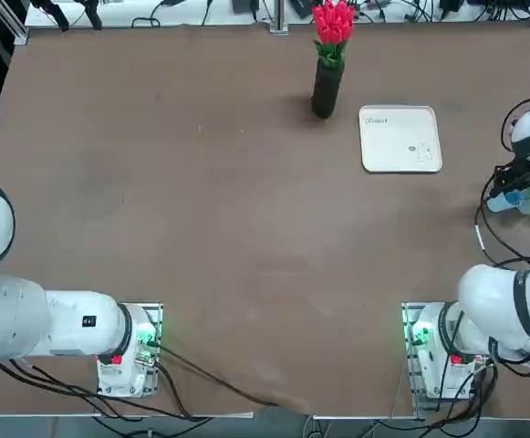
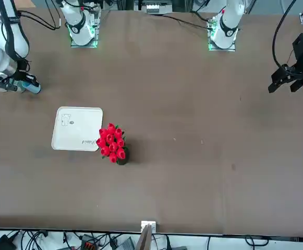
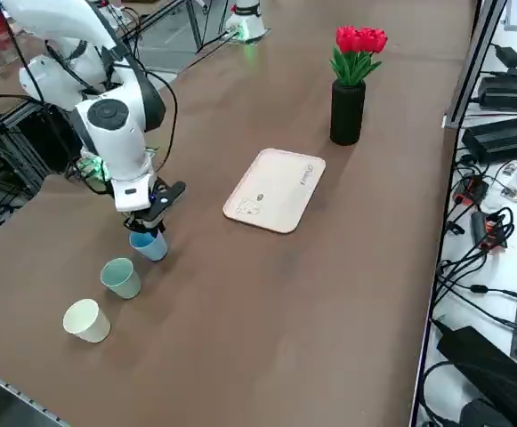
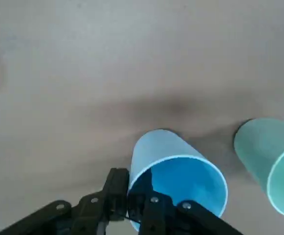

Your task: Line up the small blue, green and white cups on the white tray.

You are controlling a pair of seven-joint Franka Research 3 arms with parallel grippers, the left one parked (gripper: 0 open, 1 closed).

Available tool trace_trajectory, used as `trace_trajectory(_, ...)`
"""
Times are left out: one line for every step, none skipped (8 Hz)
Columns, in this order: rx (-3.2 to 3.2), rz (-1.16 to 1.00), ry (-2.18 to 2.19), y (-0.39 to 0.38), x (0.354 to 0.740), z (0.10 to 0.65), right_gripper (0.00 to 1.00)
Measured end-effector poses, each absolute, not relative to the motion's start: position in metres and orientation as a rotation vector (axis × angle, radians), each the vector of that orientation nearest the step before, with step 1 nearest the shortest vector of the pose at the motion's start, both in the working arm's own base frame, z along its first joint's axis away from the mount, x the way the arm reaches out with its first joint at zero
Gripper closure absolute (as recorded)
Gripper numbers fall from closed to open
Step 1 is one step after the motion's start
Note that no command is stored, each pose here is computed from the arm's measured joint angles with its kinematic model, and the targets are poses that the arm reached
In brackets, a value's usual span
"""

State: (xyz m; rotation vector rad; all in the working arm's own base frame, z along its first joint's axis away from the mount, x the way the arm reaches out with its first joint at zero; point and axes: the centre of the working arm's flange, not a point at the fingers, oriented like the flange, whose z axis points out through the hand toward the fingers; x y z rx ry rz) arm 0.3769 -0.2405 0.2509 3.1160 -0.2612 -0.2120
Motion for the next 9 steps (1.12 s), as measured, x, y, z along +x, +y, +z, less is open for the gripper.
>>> trace_trajectory(3.115, -0.224, -0.225, -0.231, 0.389, 0.266, 0.96)
trace_trajectory(3.109, -0.236, -0.188, -0.213, 0.408, 0.288, 0.96)
trace_trajectory(3.098, -0.246, -0.148, -0.185, 0.431, 0.313, 0.96)
trace_trajectory(3.089, -0.253, -0.099, -0.152, 0.455, 0.338, 0.96)
trace_trajectory(3.081, -0.264, -0.039, -0.114, 0.478, 0.362, 0.96)
trace_trajectory(3.072, -0.287, 0.014, -0.074, 0.499, 0.383, 0.96)
trace_trajectory(3.063, -0.307, 0.06, -0.036, 0.519, 0.396, 0.96)
trace_trajectory(3.064, -0.314, 0.088, 0.0, 0.538, 0.396, 0.96)
trace_trajectory(3.082, -0.329, 0.084, 0.034, 0.553, 0.385, 0.96)
